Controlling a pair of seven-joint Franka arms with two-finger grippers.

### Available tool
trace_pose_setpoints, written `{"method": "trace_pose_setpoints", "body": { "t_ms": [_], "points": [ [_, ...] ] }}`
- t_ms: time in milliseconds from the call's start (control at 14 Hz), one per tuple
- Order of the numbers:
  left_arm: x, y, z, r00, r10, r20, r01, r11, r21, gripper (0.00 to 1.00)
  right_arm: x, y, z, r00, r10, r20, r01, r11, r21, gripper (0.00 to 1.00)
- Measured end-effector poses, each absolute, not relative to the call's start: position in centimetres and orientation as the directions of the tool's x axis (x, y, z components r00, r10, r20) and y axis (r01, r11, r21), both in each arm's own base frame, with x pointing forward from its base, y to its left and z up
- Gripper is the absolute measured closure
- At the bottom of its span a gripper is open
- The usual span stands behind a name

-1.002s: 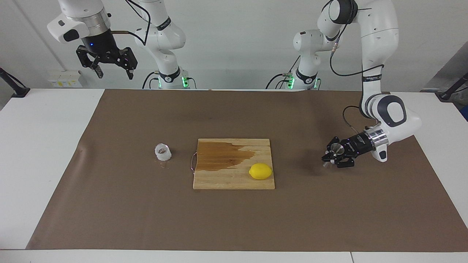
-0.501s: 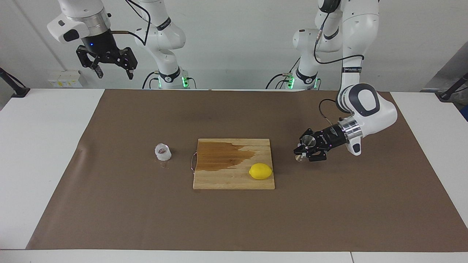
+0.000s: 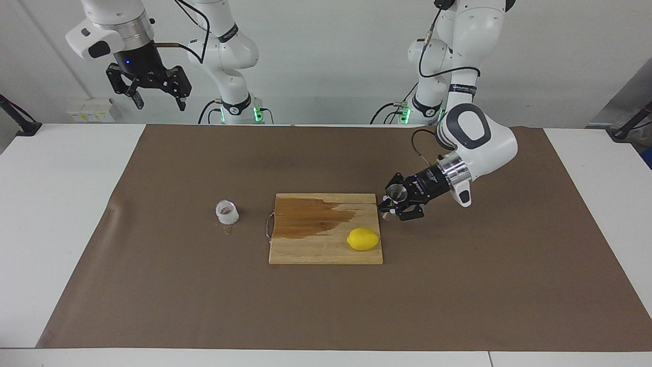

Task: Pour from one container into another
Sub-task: 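Lift the metal cup with the left gripper over the wooden board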

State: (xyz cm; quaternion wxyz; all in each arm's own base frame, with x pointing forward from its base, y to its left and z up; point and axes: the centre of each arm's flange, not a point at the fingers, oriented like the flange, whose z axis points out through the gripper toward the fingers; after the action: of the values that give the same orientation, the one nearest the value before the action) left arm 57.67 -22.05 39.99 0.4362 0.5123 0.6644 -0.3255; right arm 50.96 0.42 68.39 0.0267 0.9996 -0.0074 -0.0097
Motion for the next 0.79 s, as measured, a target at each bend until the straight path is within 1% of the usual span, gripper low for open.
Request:
{"method": "trace_pose_setpoints", "body": {
  "t_ms": [358, 501, 788],
  "points": [
    [55.1, -27.7, 38.3, -0.161, 0.337, -0.928, 0.955, 0.292, -0.059, 0.91, 51.0, 0.4, 68.4, 1.000, -0.015, -0.019, -0.014, -0.998, 0.053, 0.00],
    [54.2, -29.6, 37.0, -0.152, 0.328, -0.932, 0.948, 0.314, -0.045, 0.91, 51.0, 0.4, 68.4, 1.000, -0.015, -0.019, -0.014, -0.998, 0.053, 0.00],
    [51.0, -34.0, 32.5, -0.145, 0.326, -0.934, 0.932, 0.362, -0.018, 0.91, 51.0, 0.4, 68.4, 1.000, -0.015, -0.019, -0.014, -0.998, 0.053, 0.00]
  ]
}}
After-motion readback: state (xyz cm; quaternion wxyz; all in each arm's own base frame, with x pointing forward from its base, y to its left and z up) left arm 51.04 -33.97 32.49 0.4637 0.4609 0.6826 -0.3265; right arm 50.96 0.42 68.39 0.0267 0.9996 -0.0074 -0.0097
